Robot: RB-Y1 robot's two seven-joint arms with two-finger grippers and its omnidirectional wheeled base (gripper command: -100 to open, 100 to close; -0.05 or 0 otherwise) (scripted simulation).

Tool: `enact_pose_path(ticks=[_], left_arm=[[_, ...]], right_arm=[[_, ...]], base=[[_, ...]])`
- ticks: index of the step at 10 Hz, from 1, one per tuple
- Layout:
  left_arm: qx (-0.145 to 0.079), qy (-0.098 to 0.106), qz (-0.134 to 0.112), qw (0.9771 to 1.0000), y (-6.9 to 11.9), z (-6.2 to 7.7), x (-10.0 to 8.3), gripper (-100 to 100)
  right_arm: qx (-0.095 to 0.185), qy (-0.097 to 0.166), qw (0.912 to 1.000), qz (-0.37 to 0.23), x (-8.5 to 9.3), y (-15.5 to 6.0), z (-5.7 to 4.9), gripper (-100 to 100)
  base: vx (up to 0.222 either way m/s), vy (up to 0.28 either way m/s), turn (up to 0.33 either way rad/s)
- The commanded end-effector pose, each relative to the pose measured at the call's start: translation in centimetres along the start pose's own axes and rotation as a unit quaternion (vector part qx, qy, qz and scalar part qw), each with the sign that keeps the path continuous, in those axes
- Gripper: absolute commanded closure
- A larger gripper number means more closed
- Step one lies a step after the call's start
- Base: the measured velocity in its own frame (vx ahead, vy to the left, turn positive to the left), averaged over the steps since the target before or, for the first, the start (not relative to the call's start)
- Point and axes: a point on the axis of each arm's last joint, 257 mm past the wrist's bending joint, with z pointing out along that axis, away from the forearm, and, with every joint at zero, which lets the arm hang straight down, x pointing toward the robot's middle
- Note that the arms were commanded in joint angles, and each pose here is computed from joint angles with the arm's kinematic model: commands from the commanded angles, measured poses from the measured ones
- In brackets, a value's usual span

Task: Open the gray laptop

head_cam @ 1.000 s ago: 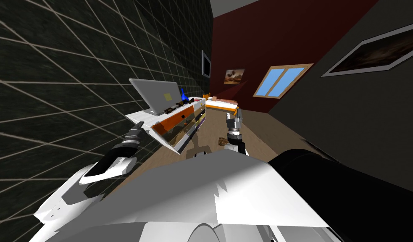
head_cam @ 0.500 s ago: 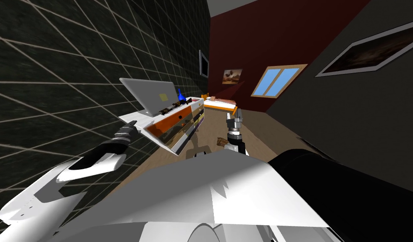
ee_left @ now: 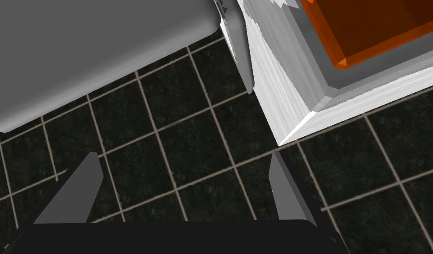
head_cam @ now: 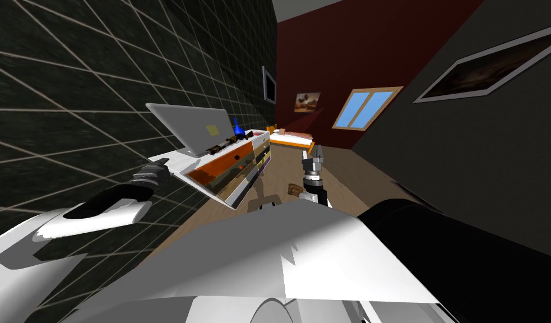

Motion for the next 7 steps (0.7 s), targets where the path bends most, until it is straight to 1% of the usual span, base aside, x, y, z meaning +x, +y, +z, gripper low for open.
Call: enact_pose_path(ticks=[1,2,3,4,5,6,7], left_arm=[[-0.028,-0.029,0.009,0.9991,0.0,1.1,-3.7,-100],[-0.037,-0.05,0.004,0.998,-0.4,1.7,-6.4,-100],[-0.048,-0.055,0.01,0.9973,-0.2,1.7,-6.8,-100],[-0.059,-0.076,0.0,0.9953,-0.7,2.0,-9.2,-100],[-0.067,-0.082,0.008,0.9943,-0.6,2.0,-10.1,-100],[-0.073,-0.104,0.0,0.9919,-1.7,2.3,-12.6,-100],[-0.084,-0.111,0.003,0.9902,-1.1,2.2,-13.3,-100]], right_arm=[[0.0,0.0,1.0,0.0,0.0,0.0,0.0,0],[0.0,0.0,1.0,0.0,0.0,0.0,0.0,0],[0.0,0.0,1.0,0.0,0.0,0.0,0.0,0],[0.0,0.0,1.0,0.0,0.0,0.0,0.0,0],[0.0,0.0,1.0,0.0,0.0,0.0,0.0,0],[0.0,0.0,1.0,0.0,0.0,0.0,0.0,0],[0.0,0.0,1.0,0.0,0.0,0.0,0.0,0]], base=[[0.03,-0.057,-0.046],[0.031,-0.063,-0.072],[0.032,-0.053,-0.055],[0.039,-0.066,-0.102],[0.038,-0.051,-0.051],[0.05,-0.058,-0.106],[0.044,-0.058,-0.053]])
